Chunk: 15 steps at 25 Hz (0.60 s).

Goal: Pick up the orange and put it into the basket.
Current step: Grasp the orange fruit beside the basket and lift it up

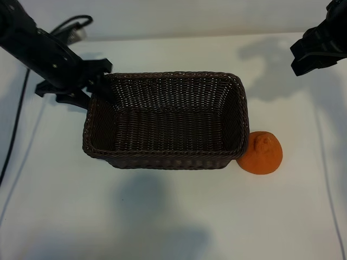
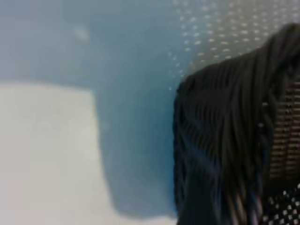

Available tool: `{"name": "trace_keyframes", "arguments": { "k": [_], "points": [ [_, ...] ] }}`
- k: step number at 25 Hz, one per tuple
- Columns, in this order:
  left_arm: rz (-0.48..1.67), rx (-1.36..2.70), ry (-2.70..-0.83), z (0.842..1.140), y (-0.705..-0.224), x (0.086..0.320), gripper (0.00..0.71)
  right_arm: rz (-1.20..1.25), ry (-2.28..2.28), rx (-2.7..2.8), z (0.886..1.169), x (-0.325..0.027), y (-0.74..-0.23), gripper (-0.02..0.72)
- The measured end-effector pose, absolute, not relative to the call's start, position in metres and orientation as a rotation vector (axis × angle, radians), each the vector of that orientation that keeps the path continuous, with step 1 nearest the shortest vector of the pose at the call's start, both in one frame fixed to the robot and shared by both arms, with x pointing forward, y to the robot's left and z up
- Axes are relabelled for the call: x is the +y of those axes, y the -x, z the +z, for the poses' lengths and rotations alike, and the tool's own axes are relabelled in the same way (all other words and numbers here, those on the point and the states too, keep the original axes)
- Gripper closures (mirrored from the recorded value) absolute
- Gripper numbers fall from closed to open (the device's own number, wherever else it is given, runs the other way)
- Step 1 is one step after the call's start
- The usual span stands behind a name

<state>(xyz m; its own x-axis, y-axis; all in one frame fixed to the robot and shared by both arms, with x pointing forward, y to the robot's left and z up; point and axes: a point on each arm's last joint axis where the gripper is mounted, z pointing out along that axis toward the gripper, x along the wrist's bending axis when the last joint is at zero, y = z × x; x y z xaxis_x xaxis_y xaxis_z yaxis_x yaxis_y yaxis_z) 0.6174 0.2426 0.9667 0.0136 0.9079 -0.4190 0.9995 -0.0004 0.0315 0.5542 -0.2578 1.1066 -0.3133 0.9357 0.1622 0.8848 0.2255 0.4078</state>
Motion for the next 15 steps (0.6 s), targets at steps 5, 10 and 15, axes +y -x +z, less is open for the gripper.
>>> {"name": "trace_keyframes", "arguments": {
  "k": [5, 10, 15],
  "points": [
    [-0.463, 1.983, -1.972, 0.994, -0.602, 0.263, 0.152, 0.659, -1.766, 2.365, 1.107, -0.258, -0.554, 0.282],
    [-0.399, 1.964, -1.99, 1.03, -0.585, 0.277, 0.152, 0.659, -1.766, 2.365, 1.107, -0.258, -0.554, 0.282],
    [-0.237, 1.911, -1.986, 1.07, -0.566, 0.281, 0.152, 0.659, -1.766, 2.365, 1.107, -0.258, -0.554, 0.282]
  ]
}}
